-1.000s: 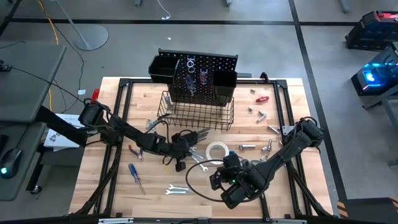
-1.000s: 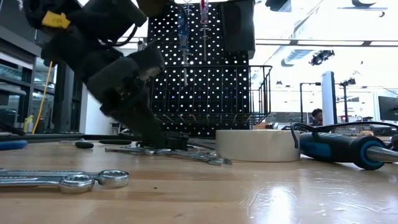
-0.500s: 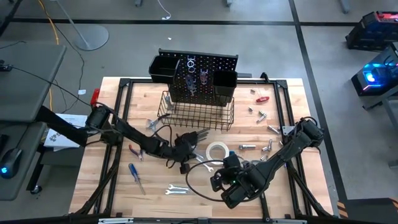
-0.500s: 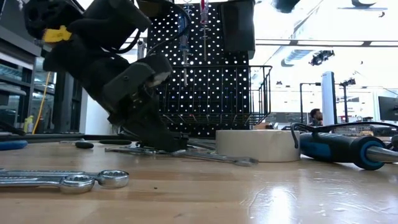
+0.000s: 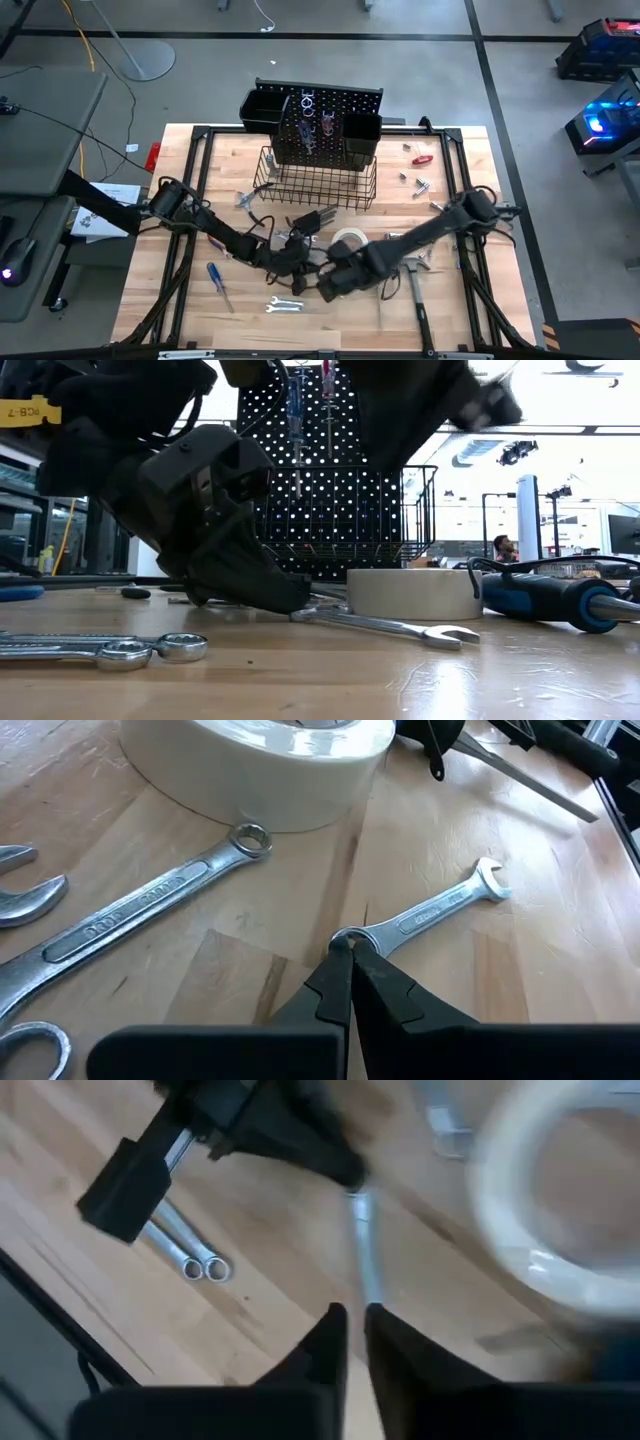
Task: Hang tools onto peg board
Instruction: Hang the wrench on the peg board
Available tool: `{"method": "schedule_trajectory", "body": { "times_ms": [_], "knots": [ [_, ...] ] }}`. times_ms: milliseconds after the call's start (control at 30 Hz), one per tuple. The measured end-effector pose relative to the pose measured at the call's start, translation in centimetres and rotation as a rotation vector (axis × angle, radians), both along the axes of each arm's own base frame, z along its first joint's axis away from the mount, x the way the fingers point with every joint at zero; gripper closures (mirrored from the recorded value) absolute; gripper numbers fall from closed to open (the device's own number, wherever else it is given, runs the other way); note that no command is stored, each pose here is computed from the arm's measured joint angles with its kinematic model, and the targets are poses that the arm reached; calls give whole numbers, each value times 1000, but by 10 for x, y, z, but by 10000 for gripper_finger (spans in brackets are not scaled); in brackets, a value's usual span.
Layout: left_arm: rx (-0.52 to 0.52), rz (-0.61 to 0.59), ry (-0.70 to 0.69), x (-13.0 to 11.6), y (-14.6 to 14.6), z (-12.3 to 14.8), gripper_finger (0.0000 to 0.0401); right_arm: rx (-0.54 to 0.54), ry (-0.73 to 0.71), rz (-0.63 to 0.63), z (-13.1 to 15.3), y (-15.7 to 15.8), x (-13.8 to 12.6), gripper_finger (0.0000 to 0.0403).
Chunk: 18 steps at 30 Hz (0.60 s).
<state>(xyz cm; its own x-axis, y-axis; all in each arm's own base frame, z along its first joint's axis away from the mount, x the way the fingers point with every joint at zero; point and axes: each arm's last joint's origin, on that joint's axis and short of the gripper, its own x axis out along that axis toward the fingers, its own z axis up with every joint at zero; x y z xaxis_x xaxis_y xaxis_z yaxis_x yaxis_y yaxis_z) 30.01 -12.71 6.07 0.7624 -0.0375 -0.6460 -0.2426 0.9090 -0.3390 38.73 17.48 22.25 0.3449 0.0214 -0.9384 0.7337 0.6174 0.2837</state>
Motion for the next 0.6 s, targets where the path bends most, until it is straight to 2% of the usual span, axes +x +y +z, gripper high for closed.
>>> {"method": "schedule_trajectory", "body": {
  "times_ms": [167,333,433,600],
  "knots": [
    [-2,2,1,0,0,0,401,108,33,199,-46,0,27,277],
    [14,9,-7,0,0,0,401,94,95,271,-71,-2,30,193],
    [18,11,-10,0,0,0,401,67,128,257,-72,-4,28,173],
    [26,1,-16,1,-1,-5,401,19,171,224,-74,-9,25,175]
  ]
}}
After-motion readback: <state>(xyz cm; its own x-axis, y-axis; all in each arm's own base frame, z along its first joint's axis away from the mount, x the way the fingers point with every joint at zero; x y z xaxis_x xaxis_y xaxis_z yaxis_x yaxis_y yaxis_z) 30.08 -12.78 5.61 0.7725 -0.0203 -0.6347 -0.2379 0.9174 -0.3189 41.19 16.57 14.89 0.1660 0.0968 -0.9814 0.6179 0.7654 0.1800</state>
